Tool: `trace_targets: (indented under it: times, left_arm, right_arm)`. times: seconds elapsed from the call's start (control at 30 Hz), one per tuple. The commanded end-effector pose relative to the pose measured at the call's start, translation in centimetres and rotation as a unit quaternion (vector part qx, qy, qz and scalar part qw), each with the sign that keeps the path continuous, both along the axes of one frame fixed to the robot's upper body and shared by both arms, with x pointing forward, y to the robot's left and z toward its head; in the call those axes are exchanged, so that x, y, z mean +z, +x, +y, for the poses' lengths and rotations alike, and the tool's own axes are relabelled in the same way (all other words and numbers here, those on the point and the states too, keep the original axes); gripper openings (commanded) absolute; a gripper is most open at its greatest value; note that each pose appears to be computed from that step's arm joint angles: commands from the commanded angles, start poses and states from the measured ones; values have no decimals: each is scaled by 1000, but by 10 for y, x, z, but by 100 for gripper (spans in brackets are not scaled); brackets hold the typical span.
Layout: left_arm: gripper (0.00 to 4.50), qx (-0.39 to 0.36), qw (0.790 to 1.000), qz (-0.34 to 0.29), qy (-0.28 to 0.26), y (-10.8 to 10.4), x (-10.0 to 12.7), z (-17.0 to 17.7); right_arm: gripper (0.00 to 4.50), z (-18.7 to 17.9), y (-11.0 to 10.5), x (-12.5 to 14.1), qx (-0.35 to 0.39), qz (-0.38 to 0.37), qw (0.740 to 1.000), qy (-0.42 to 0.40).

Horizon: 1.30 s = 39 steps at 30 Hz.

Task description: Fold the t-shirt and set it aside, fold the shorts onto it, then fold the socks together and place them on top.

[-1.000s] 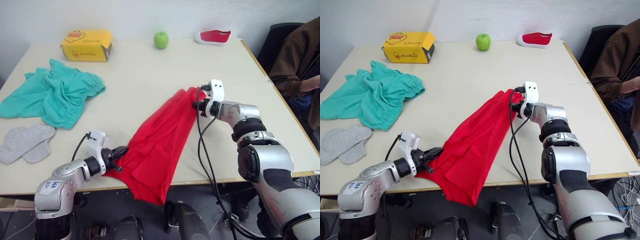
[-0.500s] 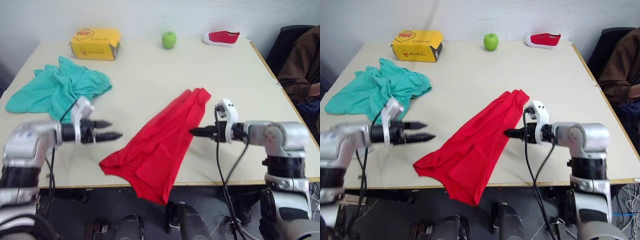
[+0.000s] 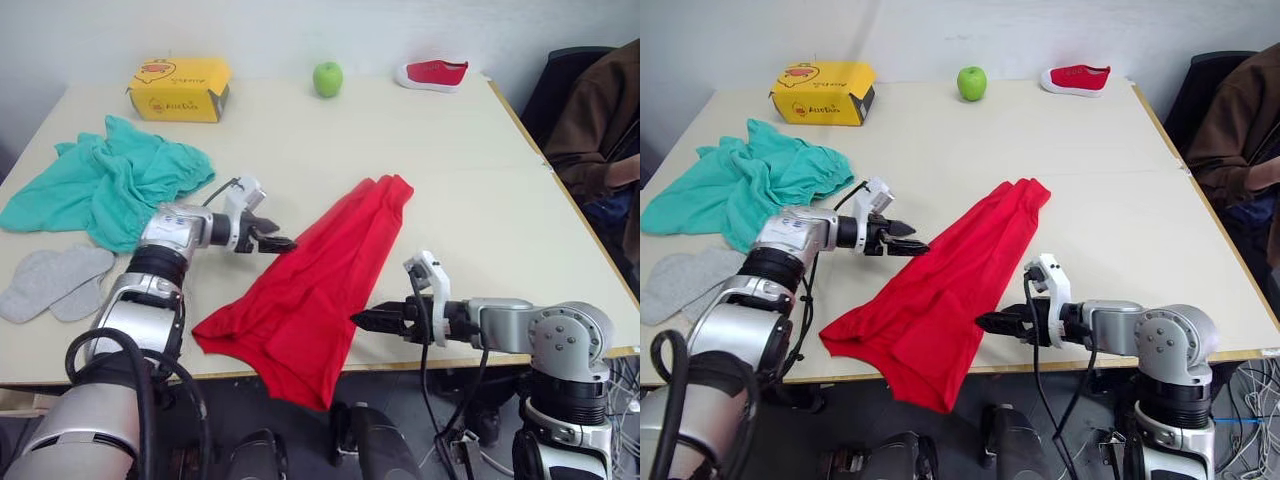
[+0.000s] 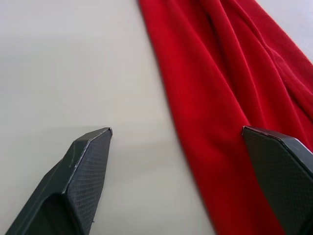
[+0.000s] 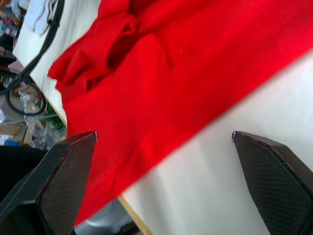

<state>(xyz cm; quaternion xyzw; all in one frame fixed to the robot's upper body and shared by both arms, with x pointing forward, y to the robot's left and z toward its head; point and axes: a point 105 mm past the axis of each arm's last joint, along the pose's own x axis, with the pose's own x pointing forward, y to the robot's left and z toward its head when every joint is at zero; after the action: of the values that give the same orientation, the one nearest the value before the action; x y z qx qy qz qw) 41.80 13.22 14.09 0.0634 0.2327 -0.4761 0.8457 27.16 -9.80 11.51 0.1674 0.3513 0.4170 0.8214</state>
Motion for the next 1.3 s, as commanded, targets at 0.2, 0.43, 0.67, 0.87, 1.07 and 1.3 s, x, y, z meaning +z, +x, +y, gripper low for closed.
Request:
trace_targets:
  times: [0.2,0.43,0.67,0.87,1.07,1.3]
  left_arm:
    - [258,8,1000,-19,9,7,-5,-3]
    - [31,-13,1000,-19,-17,5,-2,-18]
    - [0,2,1000,-26,-14,7,-3,-12]
    - [0,35,998,-35,-25,9,0,9]
    - [0,72,995,-43,-56,7,5,36]
    - [0,117,986,-68,-101,-7,8,52]
  right_arm:
    - [391,7,7,-21,-27,39,999,-20]
    - [138,9,9,-30,-34,40,998,-44]
    - [2,2,15,-24,-44,31,998,-42]
    - [2,-12,24,-10,-37,17,998,-47]
    - [2,-28,44,2,-25,9,998,-58]
    - [2,-38,70,6,7,-14,996,-88]
